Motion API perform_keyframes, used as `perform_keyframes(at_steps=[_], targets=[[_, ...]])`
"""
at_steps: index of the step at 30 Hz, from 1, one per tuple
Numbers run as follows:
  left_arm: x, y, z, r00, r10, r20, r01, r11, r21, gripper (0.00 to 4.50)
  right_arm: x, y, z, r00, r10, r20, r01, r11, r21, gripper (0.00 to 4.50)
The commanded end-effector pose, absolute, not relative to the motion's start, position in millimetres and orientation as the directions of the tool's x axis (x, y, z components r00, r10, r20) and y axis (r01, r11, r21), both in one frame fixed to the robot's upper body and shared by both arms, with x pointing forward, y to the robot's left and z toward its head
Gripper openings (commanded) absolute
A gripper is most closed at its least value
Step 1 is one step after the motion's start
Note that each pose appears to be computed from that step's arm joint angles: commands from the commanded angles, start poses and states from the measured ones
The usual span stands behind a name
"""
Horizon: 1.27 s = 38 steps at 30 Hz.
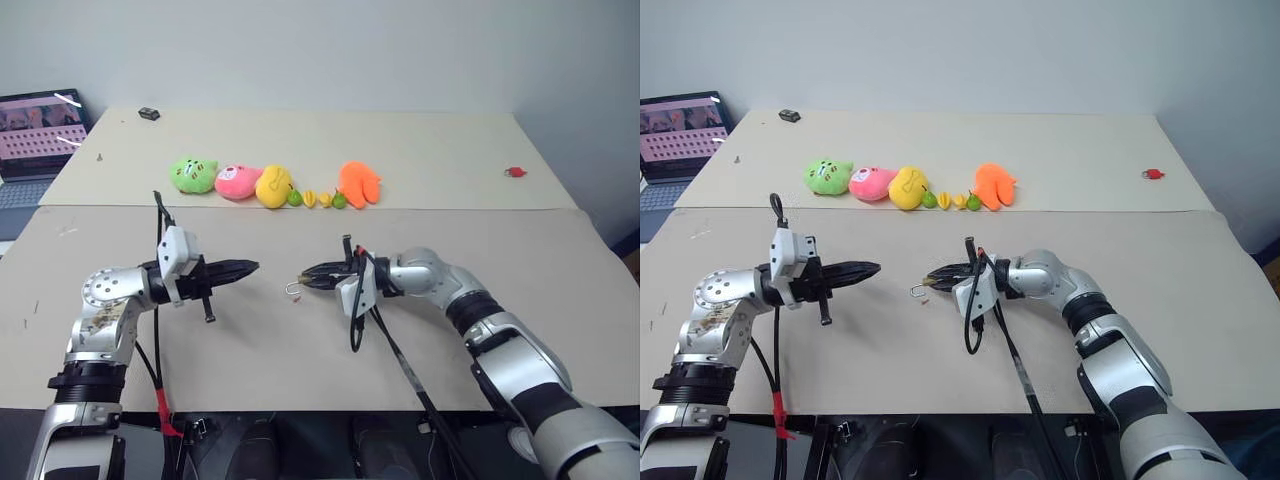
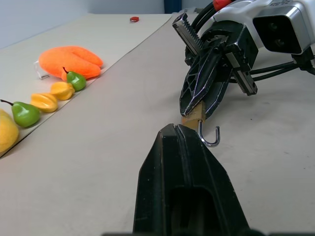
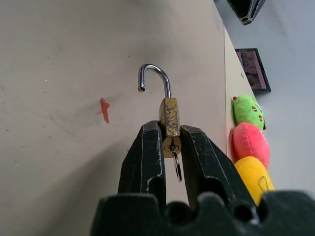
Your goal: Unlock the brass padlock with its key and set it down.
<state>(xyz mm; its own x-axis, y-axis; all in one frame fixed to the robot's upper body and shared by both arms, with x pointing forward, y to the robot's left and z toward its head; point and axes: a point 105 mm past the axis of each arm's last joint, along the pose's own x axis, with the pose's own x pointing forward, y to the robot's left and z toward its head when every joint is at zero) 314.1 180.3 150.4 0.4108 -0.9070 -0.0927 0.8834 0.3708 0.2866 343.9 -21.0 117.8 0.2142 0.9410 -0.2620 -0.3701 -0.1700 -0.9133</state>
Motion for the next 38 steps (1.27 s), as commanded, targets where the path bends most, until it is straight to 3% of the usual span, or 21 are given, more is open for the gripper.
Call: perform_keyframes(at_steps=[1,8,13,17,21,26,29,33,38], targets=[[312.9,175.8,151.6,0.394,-0.915,-0.087,0.885,0.352,0.306,0.0,345.4,-18.5,127.7,0.233,0.951,-0.202,-0.372,-0.105,-0.922,2.12],[311.2,159.1,147.1,0.361,-0.929,-0.078,0.9,0.325,0.291,0.0,340.0,-23.2,110.9,0.235,0.943,-0.238,-0.383,-0.135,-0.914,4.4],[316.9,157.6,152.3,0.376,-0.925,-0.056,0.9,0.35,0.258,0.0,339.2,-45.5,113.1,0.223,0.923,-0.314,-0.385,-0.213,-0.898,4.4],[318.4,164.2,151.8,0.402,-0.912,-0.075,0.893,0.373,0.254,0.0,355.8,-69.6,138.3,0.305,0.902,-0.307,-0.38,-0.181,-0.907,4.4],[314.1,174.9,150.3,0.434,-0.898,-0.071,0.885,0.41,0.218,0.0,356.4,-96.9,149.9,0.318,0.887,-0.334,-0.566,-0.105,-0.818,4.4],[319.3,186.5,146.1,0.58,-0.813,-0.052,0.812,0.572,0.116,0.0,368.6,-116.3,175.5,0.437,0.892,-0.114,-0.688,0.25,-0.682,4.4],[326.0,194.7,144.6,0.718,-0.696,-0.025,0.696,0.717,0.04,0.0,378.9,-128.7,178.3,0.555,0.831,0.036,-0.732,0.509,-0.453,4.4],[324.4,211.6,145.3,0.834,-0.55,0.05,0.552,0.832,-0.061,0.0,386.6,-152.8,174.7,0.724,0.668,0.174,-0.654,0.744,-0.137,4.4],[312.8,231.9,136.8,0.924,-0.373,0.086,0.382,0.912,-0.147,0.0,383.9,-176.6,153.3,0.846,0.504,0.171,-0.524,0.846,0.098,4.4]])
